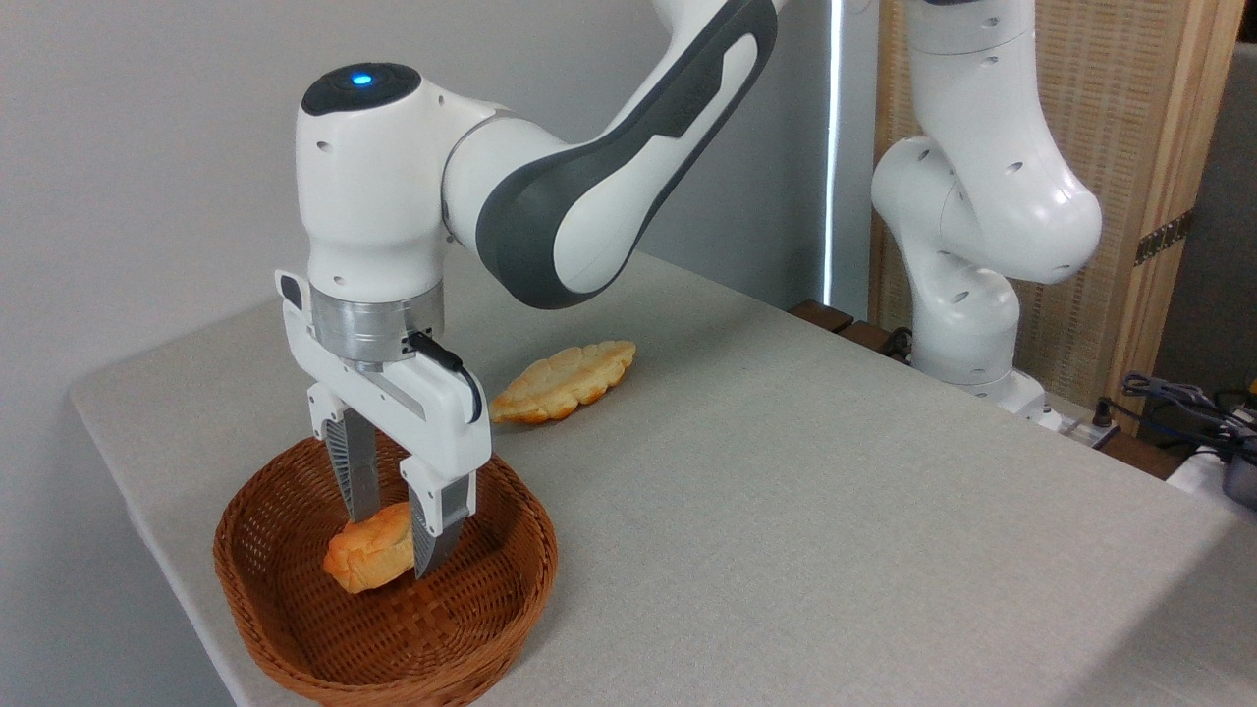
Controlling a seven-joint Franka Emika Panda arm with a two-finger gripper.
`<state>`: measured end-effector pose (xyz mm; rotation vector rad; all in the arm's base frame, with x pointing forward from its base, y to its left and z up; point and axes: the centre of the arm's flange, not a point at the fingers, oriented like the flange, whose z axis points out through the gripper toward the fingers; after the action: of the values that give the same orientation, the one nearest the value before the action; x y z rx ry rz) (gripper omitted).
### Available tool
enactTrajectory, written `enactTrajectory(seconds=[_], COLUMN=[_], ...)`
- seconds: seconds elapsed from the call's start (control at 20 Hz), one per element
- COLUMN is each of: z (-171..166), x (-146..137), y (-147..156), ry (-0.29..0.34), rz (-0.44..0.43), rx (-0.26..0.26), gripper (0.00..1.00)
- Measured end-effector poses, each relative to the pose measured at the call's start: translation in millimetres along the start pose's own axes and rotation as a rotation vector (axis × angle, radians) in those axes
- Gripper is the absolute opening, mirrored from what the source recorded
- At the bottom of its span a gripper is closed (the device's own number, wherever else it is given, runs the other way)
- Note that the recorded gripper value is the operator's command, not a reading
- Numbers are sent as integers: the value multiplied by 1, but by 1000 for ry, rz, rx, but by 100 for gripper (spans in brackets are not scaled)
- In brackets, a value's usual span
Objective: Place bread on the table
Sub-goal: 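Close the gripper around the orange bun inside the basket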
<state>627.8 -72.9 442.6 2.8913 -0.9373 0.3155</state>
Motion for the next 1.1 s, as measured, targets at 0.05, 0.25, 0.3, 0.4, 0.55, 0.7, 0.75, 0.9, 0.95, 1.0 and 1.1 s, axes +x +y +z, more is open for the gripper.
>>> enactTrajectory(seconds=[0.05,0.25,0.3,0.4,0.55,0.7,0.75,0.9,0.95,1.0,1.1], z=[2,6,7,7,7,6,6,4,2,1,-1], x=[0,0,0,1,1,1,1,1,1,1,2], y=[0,1,1,1,1,1,1,-3,-4,-4,-6], ry=[0,2,6,8,8,9,10,14,18,22,30], rz=[-3,-14,-19,-22,-23,-23,-23,-28,-30,-34,-41], rx=[-4,-21,-26,-30,-31,-30,-30,-27,-26,-27,-31], gripper=[60,4,4,4,4,3,3,3,2,2,2])
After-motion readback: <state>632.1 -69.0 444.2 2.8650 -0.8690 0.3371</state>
